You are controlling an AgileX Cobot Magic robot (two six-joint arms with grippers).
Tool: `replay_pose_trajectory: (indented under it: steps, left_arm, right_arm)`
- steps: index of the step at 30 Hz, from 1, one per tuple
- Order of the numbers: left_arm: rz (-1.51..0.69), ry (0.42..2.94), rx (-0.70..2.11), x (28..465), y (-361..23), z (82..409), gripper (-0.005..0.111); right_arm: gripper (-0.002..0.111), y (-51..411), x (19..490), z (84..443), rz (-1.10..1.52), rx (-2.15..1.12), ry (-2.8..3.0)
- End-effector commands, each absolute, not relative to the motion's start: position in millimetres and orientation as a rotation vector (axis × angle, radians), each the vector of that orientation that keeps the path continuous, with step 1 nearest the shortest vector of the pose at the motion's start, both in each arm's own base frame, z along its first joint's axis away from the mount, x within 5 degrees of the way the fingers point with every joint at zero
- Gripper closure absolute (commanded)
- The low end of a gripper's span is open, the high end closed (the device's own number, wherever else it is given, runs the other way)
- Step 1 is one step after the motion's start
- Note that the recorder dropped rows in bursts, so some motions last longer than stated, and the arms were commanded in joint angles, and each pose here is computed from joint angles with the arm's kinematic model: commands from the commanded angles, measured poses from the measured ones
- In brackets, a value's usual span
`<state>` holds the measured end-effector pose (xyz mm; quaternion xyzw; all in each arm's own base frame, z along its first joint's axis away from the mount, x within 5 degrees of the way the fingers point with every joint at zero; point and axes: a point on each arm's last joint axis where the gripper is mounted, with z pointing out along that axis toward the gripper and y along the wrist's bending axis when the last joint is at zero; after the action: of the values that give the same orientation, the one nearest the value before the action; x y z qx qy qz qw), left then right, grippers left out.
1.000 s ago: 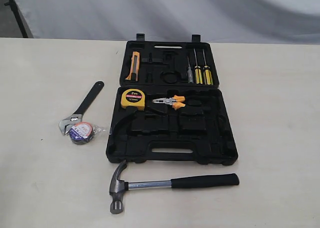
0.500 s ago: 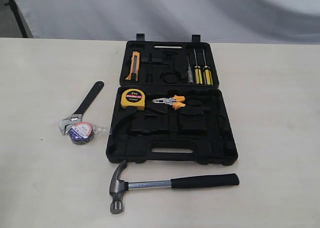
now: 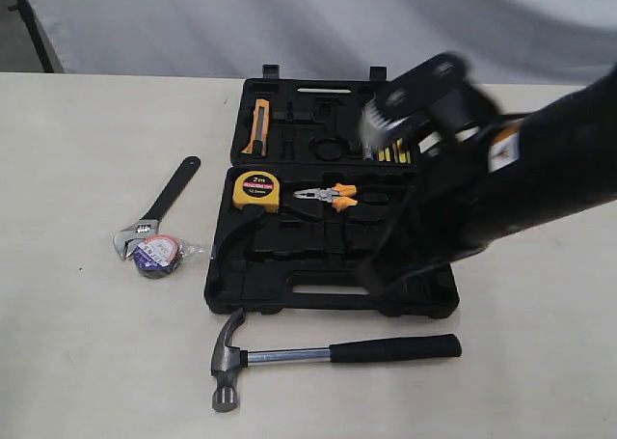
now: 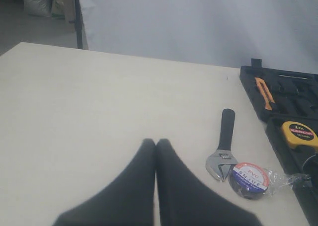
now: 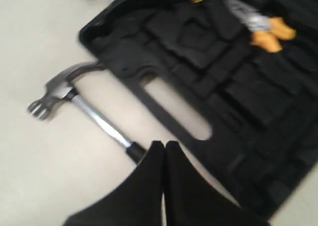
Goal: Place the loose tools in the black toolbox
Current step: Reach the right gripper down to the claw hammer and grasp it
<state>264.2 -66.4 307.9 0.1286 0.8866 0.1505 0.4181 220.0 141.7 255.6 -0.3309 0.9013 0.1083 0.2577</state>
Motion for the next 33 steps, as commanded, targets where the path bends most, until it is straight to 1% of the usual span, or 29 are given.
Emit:
replay_pose_trajectory:
  steps: [1,4,5,7,10,11,13,14,16,20,24,25,27,29,30,33]
  left_arm:
    - [0.348,2.223,0.306,262.6,-66.3,307.2,0.105]
    - [0.348,2.223,0.306,262.6,-66.3,307.2,0.105]
    - [0.348,2.223,0.306,262.6,-66.3,307.2,0.105]
    - [0.348,2.223,0.306,262.6,-66.3,307.2,0.105]
    - [0.348,2.223,0.306,262.6,-66.3,307.2,0.105]
    - [0.348,2.223,0.306,262.6,-66.3,307.2,0.105]
    - [0.348,2.223,0.306,262.6,-66.3,307.2,0.105]
    - [0.348,2.223,0.306,262.6,-66.3,307.2,0.105]
    - [0.348,2.223,0.306,262.6,-66.3,307.2,0.105]
    - [0.348,2.223,0.306,262.6,-66.3,307.2,0.105]
    - [0.348,2.223,0.306,262.6,-66.3,307.2,0.105]
    - [0.348,2.223,0.306,262.6,-66.3,307.2,0.105]
    - [0.348,2.223,0.306,262.6,-66.3,307.2,0.105]
    - [0.348,2.223,0.306,262.6,-66.3,307.2,0.105]
    - [0.348,2.223,0.306,262.6,-66.3,307.2,0.105]
    - [0.348,2.223,0.306,262.6,-66.3,307.2,0.105]
  right_arm:
    - [0.109,196.3,223.3,222.8,0.292,-1.269,2.455]
    - [0.108,221.7,228.1,202.5,0.274,-1.507,2.479]
    - [0.106,229.5,230.2,195.7,0.271,-1.572,2.488]
    - [0.098,241.7,235.1,184.0,0.266,-1.639,2.497]
    - [0.080,258.8,241.9,166.5,0.250,-1.729,2.456]
    - [0.071,262.3,243.9,161.5,0.241,-1.763,2.440]
    - [0.062,267.9,244.1,152.8,0.227,-1.813,2.419]
    - [0.058,270.2,242.7,146.9,0.210,-1.858,2.403]
    - [0.056,271.3,242.0,140.1,0.169,-1.916,2.377]
    - [0.056,273.5,245.8,125.6,0.097,-1.953,2.338]
    - [0.058,275.6,247.8,117.5,0.098,-1.933,2.342]
    - [0.062,276.1,247.2,114.4,0.099,-1.939,2.348]
    - [0.079,275.3,246.3,111.8,0.097,-1.952,2.363]
    - [0.102,273.8,245.2,111.0,0.088,-1.971,2.374]
    - [0.108,272.8,245.2,110.9,0.076,-1.984,2.373]
    - [0.108,270.2,245.0,123.6,0.049,-2.000,2.344]
